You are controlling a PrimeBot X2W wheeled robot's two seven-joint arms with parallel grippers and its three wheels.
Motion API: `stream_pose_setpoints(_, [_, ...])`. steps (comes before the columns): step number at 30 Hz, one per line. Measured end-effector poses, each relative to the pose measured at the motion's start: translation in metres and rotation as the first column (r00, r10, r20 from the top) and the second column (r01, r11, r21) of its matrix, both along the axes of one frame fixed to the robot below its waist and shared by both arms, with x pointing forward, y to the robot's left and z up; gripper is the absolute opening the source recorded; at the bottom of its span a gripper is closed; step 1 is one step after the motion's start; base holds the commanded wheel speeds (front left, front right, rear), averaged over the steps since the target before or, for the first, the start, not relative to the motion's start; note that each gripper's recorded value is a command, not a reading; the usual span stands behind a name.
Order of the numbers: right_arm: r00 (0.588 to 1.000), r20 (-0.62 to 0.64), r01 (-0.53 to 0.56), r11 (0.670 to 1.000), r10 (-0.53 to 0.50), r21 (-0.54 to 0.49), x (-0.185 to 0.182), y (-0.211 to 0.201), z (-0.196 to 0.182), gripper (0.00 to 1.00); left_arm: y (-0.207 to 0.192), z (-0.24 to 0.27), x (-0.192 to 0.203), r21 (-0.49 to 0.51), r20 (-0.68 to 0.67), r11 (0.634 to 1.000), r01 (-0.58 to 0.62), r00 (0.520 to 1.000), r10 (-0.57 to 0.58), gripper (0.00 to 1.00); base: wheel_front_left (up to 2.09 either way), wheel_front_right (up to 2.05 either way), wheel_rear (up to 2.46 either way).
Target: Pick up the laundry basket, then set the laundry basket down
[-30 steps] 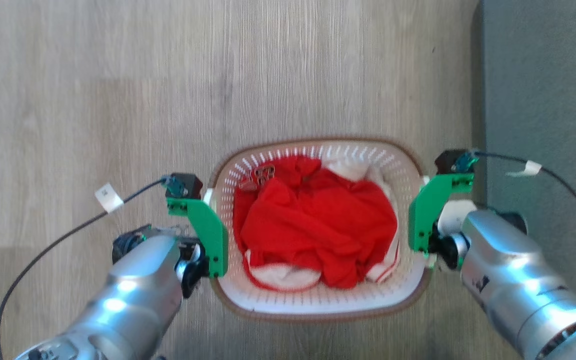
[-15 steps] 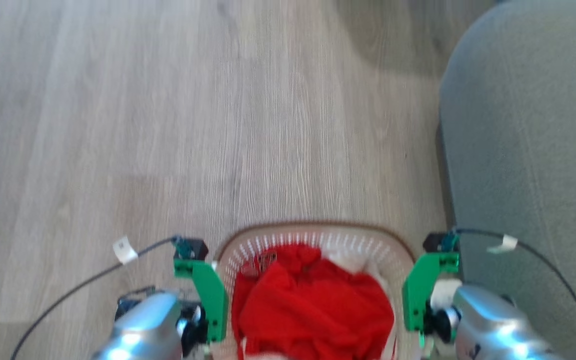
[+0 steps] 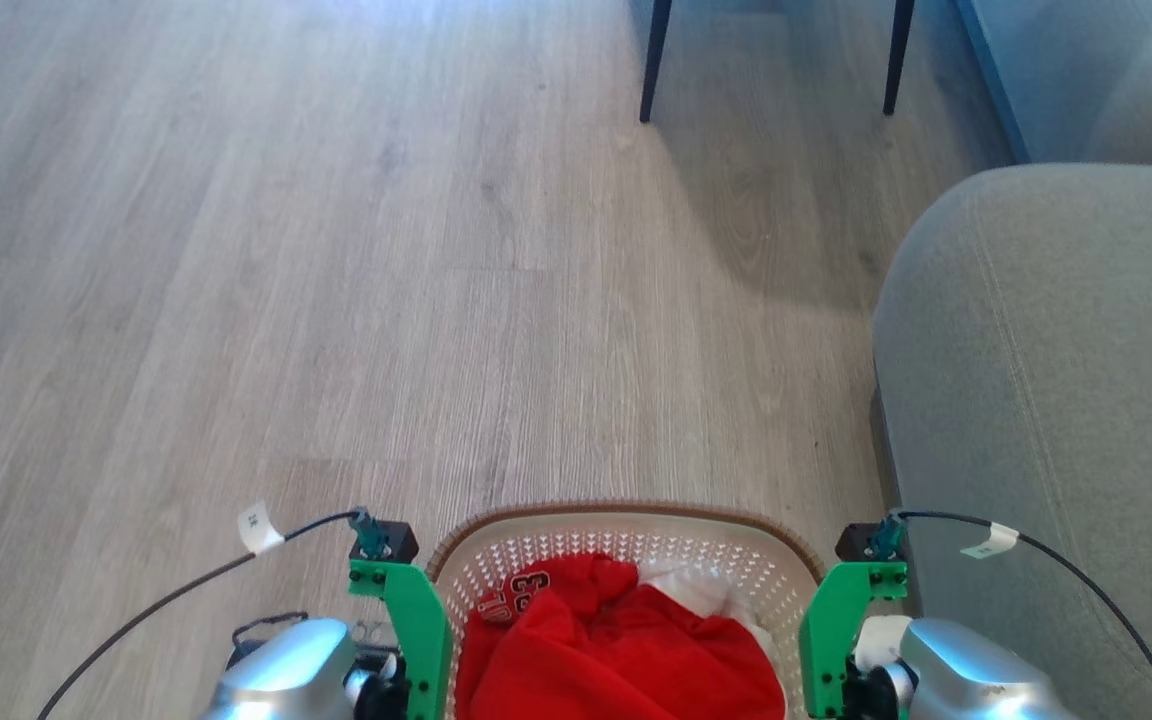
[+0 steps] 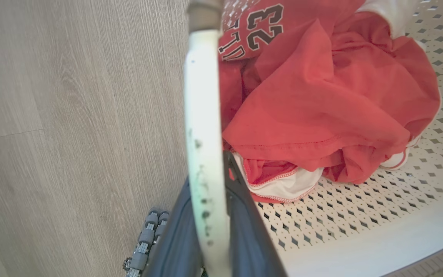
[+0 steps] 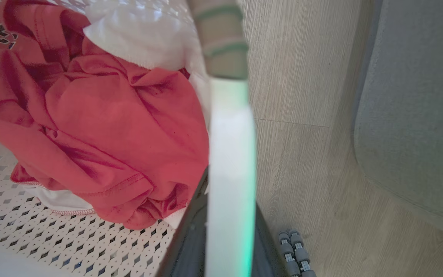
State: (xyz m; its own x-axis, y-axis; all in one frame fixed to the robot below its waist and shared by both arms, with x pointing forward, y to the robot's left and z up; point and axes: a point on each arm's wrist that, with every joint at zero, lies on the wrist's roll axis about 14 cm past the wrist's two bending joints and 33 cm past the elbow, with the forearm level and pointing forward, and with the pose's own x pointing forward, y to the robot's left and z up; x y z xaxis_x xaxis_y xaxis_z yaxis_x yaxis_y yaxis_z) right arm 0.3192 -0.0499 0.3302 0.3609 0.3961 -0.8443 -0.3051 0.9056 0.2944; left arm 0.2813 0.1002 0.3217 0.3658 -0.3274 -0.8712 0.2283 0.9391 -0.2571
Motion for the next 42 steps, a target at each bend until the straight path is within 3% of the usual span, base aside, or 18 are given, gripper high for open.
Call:
stream_pose_setpoints(27, [0.997, -0.034, -0.065, 0.997, 0.064, -0.046, 0.007, 0.004, 0.013, 0.00, 0.002, 0.015, -0.007, 0.031, -0.153, 0.995, 0.094, 0.984, -0.088, 0.00, 0.00, 0.00, 0.00])
stream_pose_setpoints(42, [0.998, -0.035, -0.059, 0.997, 0.058, -0.045, 0.007, 0.002, 0.013, 0.00, 0.001, 0.017, -0.007, 0.032, -0.149, 0.994, 0.104, 0.984, -0.098, 0.00, 0.00, 0.00, 0.00])
